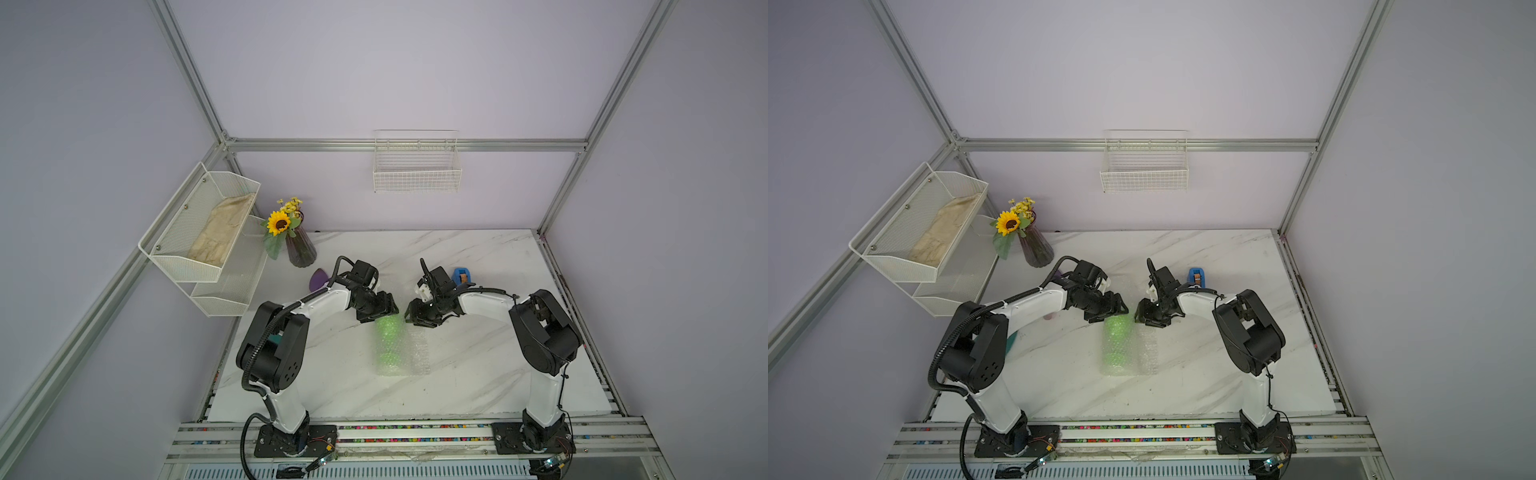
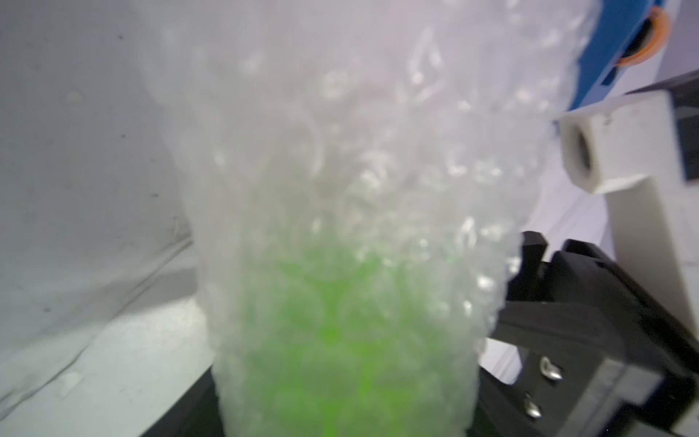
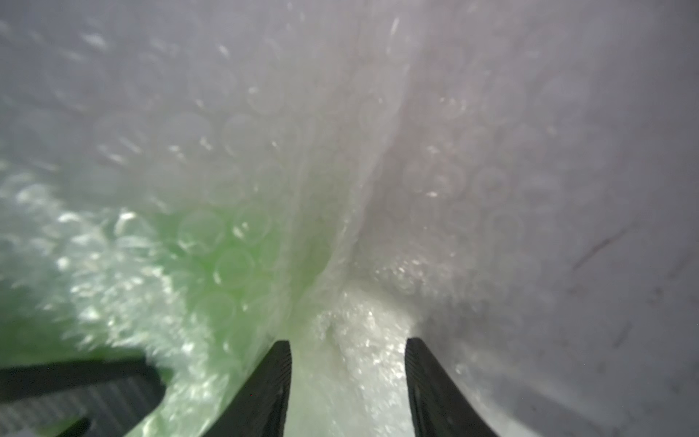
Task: Wrap wine glasses in bubble wrap
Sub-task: Wrap the wine glass in bubble wrap.
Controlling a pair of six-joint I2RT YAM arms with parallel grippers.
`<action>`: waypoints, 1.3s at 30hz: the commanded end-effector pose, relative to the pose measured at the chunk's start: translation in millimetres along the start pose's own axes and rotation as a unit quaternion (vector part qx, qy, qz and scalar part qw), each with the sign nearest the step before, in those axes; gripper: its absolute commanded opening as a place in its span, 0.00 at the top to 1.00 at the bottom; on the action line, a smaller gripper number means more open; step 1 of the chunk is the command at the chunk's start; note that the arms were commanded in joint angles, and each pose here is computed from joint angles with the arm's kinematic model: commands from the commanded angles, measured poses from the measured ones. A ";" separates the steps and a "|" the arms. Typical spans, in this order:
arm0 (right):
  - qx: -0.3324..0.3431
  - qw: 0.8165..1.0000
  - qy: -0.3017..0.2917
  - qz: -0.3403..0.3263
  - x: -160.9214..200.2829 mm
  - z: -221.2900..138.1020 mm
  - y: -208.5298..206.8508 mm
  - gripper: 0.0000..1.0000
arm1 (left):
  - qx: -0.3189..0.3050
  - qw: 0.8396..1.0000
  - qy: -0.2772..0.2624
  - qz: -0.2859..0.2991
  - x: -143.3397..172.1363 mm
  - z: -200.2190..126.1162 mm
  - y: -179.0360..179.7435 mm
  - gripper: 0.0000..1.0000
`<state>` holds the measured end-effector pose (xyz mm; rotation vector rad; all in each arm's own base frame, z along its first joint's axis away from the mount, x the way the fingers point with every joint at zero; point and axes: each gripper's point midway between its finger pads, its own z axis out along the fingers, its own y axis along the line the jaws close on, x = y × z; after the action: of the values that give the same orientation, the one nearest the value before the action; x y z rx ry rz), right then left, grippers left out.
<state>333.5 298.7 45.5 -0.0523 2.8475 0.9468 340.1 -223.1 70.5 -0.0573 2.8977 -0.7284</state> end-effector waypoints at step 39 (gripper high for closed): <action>-0.080 0.994 -0.003 0.079 25.3 26.9 14.4 0.55 | -0.338 0.921 0.121 0.154 16.7 -19.0 31.4 0.28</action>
<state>314.4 315.8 38.2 0.0904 2.7860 1.1990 318.3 -187.9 69.6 0.4502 3.1201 0.3454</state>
